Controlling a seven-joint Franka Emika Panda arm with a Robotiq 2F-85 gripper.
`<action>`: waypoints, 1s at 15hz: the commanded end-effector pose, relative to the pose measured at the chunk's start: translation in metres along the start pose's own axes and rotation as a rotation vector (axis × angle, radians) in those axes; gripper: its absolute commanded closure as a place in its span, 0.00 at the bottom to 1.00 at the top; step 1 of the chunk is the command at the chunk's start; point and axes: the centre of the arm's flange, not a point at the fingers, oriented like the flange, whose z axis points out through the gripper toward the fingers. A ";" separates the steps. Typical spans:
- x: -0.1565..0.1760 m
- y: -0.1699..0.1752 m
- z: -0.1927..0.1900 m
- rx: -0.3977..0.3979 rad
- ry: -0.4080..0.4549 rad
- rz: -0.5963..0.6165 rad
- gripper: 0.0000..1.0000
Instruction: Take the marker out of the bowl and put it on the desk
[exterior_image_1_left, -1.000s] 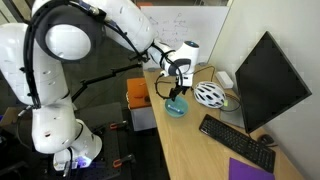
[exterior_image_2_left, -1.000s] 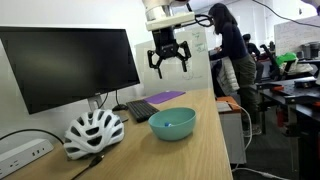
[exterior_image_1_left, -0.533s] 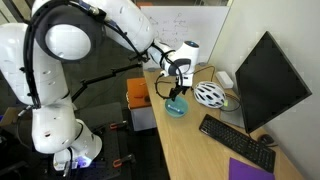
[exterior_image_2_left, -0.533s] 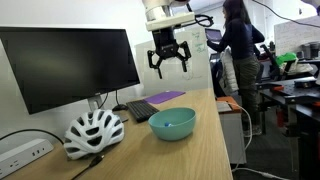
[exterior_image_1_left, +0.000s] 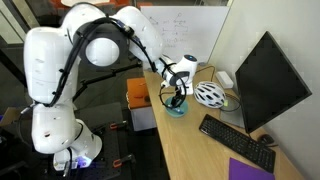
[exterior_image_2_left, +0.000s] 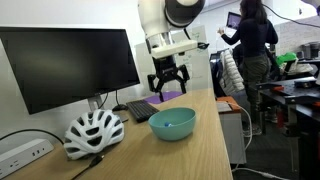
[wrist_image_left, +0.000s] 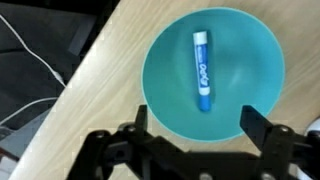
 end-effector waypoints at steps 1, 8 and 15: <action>0.012 -0.028 0.034 0.012 -0.014 -0.056 0.00; 0.012 -0.049 0.072 -0.015 -0.027 -0.100 0.17; 0.005 -0.047 0.087 -0.035 -0.052 -0.105 0.30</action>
